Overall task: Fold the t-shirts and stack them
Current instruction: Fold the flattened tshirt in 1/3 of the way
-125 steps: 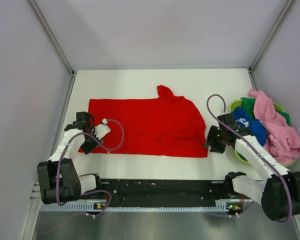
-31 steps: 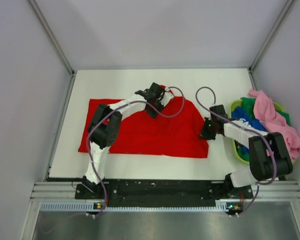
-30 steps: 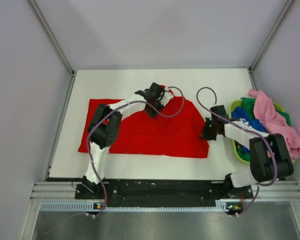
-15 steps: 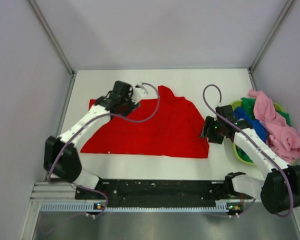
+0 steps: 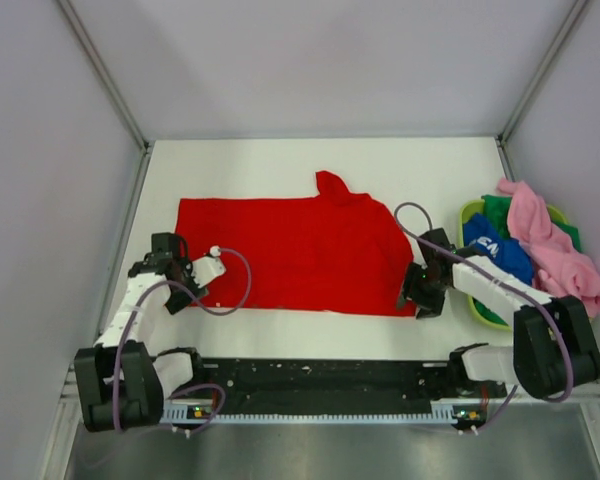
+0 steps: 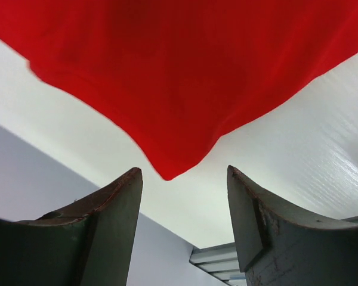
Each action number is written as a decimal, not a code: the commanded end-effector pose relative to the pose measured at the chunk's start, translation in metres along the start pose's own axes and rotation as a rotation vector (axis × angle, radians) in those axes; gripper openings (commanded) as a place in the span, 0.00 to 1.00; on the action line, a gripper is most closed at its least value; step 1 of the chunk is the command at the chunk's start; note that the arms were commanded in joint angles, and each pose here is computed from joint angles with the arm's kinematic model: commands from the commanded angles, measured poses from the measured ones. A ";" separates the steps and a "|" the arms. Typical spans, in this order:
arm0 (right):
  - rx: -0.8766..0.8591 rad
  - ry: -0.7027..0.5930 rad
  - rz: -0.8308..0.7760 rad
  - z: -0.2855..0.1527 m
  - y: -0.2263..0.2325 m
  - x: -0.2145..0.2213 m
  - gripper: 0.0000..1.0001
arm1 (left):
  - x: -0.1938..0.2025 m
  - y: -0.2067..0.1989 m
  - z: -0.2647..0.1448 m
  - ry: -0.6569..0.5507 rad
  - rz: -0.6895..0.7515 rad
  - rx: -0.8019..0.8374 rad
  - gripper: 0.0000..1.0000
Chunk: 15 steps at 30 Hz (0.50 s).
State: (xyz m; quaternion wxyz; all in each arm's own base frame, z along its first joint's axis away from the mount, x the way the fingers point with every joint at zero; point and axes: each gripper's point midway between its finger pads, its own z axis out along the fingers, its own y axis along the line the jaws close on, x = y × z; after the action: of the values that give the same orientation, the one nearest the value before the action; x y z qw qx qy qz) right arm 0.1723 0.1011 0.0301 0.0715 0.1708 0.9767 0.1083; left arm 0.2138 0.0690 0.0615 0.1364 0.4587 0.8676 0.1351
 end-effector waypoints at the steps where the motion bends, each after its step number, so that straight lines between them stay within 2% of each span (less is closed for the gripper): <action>1: 0.009 0.024 -0.002 0.024 -0.002 0.002 0.48 | -0.002 0.014 0.019 -0.051 0.040 -0.040 0.63; 3: -0.007 0.071 -0.007 0.030 0.000 0.010 0.29 | -0.001 0.008 0.029 -0.054 0.030 -0.017 0.63; 6: -0.027 0.079 -0.029 0.023 0.005 0.009 0.09 | 0.001 -0.001 0.039 -0.049 0.008 0.012 0.60; 7: -0.019 0.069 -0.032 0.017 0.005 0.006 0.04 | 0.002 -0.002 0.041 -0.045 -0.003 0.013 0.56; 8: -0.024 0.062 -0.038 0.010 0.008 0.003 0.00 | 0.003 -0.002 0.042 -0.037 -0.020 0.003 0.48; 12: 0.023 0.070 -0.113 -0.017 0.012 -0.011 0.00 | 0.007 -0.006 0.034 -0.021 -0.077 0.005 0.07; 13: 0.047 0.065 -0.131 -0.026 0.011 -0.015 0.00 | 0.009 -0.007 0.032 -0.016 -0.087 0.004 0.00; 15: 0.103 0.067 -0.165 -0.039 0.003 -0.017 0.00 | 0.015 -0.012 0.026 0.013 -0.103 0.013 0.00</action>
State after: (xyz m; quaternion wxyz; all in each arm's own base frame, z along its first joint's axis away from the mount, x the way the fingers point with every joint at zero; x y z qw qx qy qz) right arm 0.1754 0.1010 0.0396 0.0296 0.1338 0.9864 0.0910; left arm 0.2128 0.0754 0.0227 0.1318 0.4388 0.8811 0.1175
